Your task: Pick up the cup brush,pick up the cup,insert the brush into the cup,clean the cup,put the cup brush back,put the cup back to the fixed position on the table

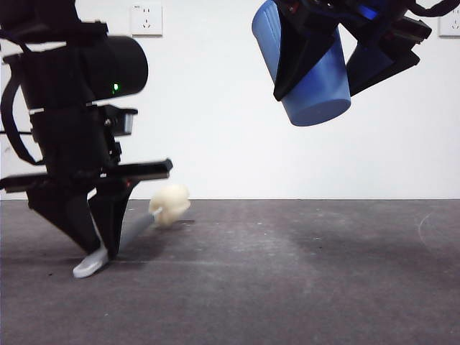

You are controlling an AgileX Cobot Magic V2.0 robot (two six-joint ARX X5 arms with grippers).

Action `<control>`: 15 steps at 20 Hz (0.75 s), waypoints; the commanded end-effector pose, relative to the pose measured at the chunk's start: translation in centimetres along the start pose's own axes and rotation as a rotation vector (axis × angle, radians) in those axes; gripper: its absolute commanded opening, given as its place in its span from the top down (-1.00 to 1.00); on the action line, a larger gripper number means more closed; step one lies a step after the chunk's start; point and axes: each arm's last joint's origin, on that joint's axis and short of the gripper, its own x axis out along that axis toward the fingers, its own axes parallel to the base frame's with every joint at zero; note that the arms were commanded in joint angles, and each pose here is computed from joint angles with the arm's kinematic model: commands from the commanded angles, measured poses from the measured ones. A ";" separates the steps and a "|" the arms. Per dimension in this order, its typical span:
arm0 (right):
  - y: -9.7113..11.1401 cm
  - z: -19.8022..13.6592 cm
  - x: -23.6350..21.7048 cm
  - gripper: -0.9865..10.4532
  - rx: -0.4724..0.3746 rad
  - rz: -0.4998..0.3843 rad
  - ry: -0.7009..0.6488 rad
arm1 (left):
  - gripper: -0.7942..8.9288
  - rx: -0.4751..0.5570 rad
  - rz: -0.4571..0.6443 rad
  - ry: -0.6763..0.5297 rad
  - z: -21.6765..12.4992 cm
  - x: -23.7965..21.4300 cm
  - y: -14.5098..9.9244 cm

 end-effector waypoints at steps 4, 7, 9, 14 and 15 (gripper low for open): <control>0.0 0.2 -0.1 0.86 0.019 0.003 -0.015 | 0.84 -0.020 0.014 0.042 -0.3 0.9 0.0; 0.0 0.2 -0.1 0.86 0.019 0.004 -0.015 | 0.44 -0.038 -0.011 0.055 -0.4 0.9 -0.1; 0.0 0.2 -0.1 0.86 0.019 0.004 -0.016 | -0.02 -0.037 -0.029 0.070 -0.4 0.8 -0.1; 0.1 0.7 -0.1 0.86 0.056 0.011 -0.074 | -0.07 -0.015 -0.061 0.055 -0.4 -0.1 -0.1; 0.1 0.9 0.0 0.86 0.071 0.014 -0.106 | -0.07 -0.006 -0.066 0.045 -0.3 -0.5 -0.1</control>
